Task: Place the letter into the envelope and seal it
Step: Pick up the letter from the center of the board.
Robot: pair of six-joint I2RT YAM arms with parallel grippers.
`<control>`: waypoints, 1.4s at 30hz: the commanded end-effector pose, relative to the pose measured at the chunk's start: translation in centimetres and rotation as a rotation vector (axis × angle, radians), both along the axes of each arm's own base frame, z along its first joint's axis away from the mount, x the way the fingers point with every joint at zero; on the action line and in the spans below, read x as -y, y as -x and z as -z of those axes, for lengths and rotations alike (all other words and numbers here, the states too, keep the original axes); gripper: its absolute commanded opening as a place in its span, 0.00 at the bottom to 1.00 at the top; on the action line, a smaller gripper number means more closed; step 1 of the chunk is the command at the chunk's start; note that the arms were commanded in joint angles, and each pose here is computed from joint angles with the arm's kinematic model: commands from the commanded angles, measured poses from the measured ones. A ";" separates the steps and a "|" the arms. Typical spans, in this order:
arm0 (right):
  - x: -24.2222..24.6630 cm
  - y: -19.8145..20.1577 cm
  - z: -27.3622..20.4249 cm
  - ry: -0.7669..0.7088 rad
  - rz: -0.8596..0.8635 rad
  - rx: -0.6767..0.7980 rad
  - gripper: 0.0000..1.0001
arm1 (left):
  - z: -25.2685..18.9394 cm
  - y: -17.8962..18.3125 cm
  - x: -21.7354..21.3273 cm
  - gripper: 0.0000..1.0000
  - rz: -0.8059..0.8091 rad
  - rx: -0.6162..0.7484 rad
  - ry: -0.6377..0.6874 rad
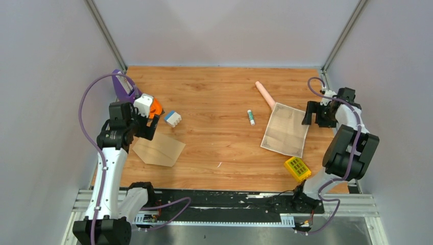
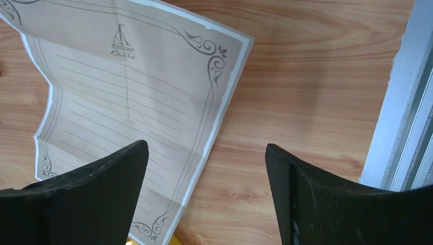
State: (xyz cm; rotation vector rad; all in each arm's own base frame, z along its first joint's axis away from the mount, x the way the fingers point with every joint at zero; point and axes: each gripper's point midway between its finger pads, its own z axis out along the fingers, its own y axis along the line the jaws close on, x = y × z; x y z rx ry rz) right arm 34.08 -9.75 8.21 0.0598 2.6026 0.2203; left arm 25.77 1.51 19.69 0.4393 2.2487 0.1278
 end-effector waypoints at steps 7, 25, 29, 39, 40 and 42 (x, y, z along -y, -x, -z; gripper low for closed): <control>0.1 -2.6 0.0 -0.125 -0.057 0.084 0.84 | -0.4 -0.7 0.3 1.00 0.005 0.024 0.024; -1.1 -2.8 2.1 -0.262 -0.055 0.044 0.68 | -0.7 -0.4 1.1 1.00 0.015 0.040 0.071; -0.8 -2.7 2.5 -0.288 -0.041 0.039 0.65 | -1.1 -0.3 1.2 1.00 0.018 0.048 0.076; 0.8 -2.0 5.3 -0.381 0.041 -0.016 0.62 | -1.0 -0.2 1.2 1.00 0.018 0.047 0.078; 0.6 -2.0 5.6 -0.397 0.042 -0.023 0.62 | -1.1 -0.2 1.3 1.00 0.019 0.049 0.078; 0.1 -1.9 6.1 -0.433 0.037 -0.029 0.61 | -1.1 -0.2 1.3 1.00 0.019 0.049 0.082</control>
